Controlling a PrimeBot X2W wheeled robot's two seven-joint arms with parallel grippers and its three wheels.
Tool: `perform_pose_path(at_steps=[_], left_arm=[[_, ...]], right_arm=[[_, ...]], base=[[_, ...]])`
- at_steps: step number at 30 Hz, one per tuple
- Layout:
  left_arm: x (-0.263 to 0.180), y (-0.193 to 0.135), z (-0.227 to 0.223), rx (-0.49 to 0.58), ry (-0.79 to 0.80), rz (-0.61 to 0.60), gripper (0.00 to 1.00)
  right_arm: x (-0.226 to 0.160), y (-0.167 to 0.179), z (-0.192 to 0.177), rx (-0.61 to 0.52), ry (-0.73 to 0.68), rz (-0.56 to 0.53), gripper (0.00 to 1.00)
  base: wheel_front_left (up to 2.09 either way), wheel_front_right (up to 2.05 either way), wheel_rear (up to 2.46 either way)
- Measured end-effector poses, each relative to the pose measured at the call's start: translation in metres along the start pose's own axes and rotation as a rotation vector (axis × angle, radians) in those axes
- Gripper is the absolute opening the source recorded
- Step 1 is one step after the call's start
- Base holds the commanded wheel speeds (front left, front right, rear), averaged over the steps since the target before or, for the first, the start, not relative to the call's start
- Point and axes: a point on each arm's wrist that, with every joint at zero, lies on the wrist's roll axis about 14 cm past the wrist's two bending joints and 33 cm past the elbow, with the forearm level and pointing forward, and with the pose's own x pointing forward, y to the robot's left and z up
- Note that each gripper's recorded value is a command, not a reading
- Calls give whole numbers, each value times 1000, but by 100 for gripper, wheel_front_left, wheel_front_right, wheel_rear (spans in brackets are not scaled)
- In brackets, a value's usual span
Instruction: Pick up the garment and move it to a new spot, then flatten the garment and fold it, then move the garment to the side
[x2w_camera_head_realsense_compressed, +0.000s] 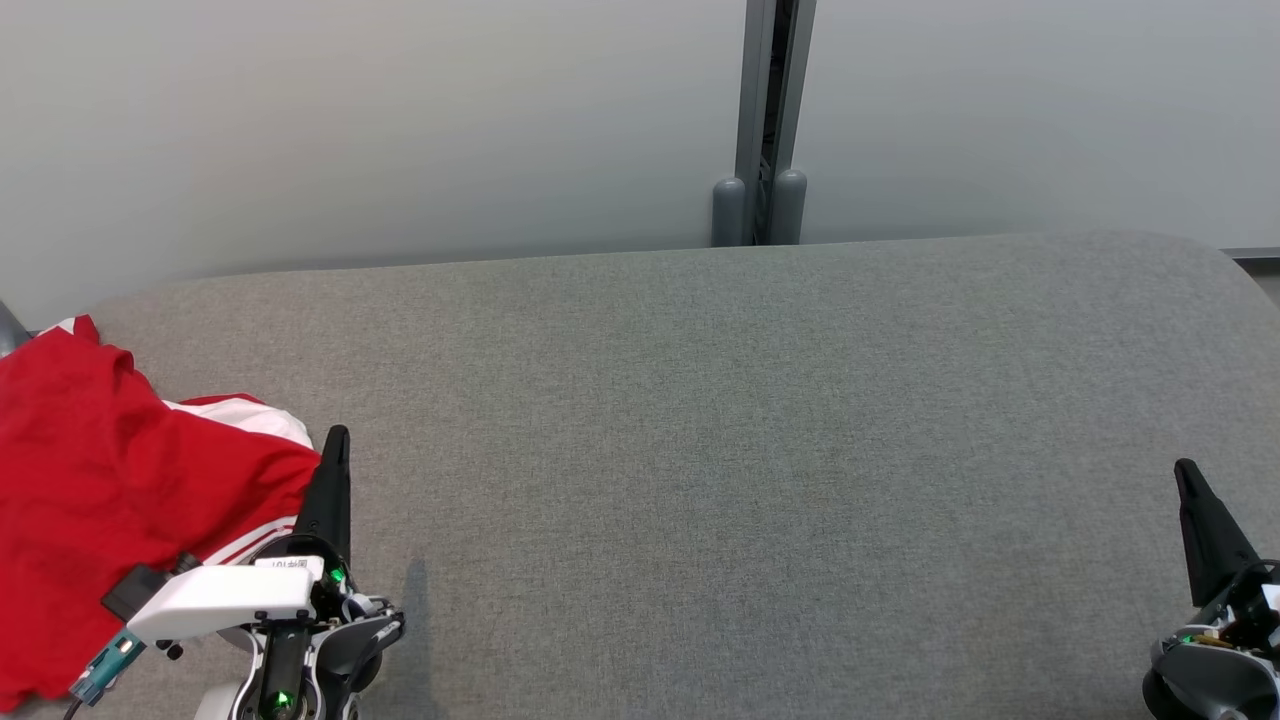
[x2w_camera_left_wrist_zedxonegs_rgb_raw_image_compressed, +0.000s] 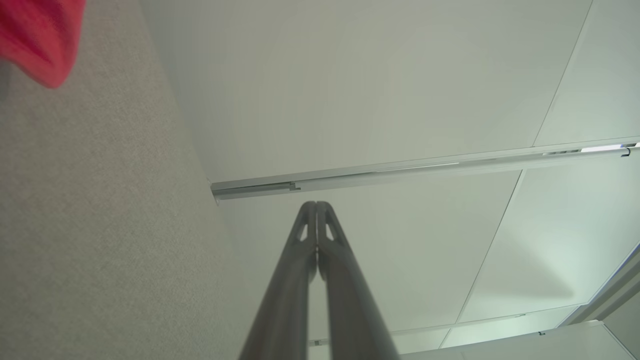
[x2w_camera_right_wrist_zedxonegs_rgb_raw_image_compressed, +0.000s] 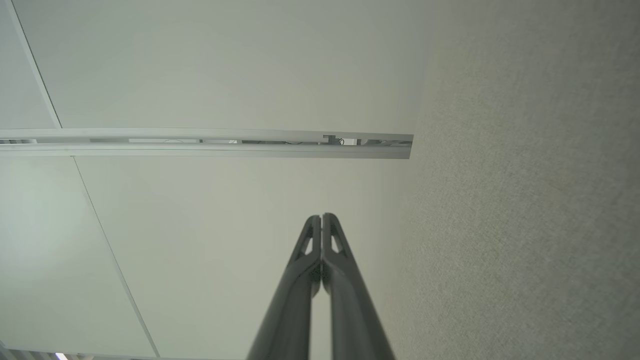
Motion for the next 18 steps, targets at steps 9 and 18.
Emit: perform_pose_path(at_steps=[9, 18], left_arm=[[0, 0, 0, 0, 0, 0, 0], [0, 0, 0, 0, 0, 0, 0]], right_arm=[[0, 0, 0, 0, 1, 0, 0], [0, 0, 0, 0, 2, 0, 0]], base=[[0, 0, 0], [0, 0, 0]])
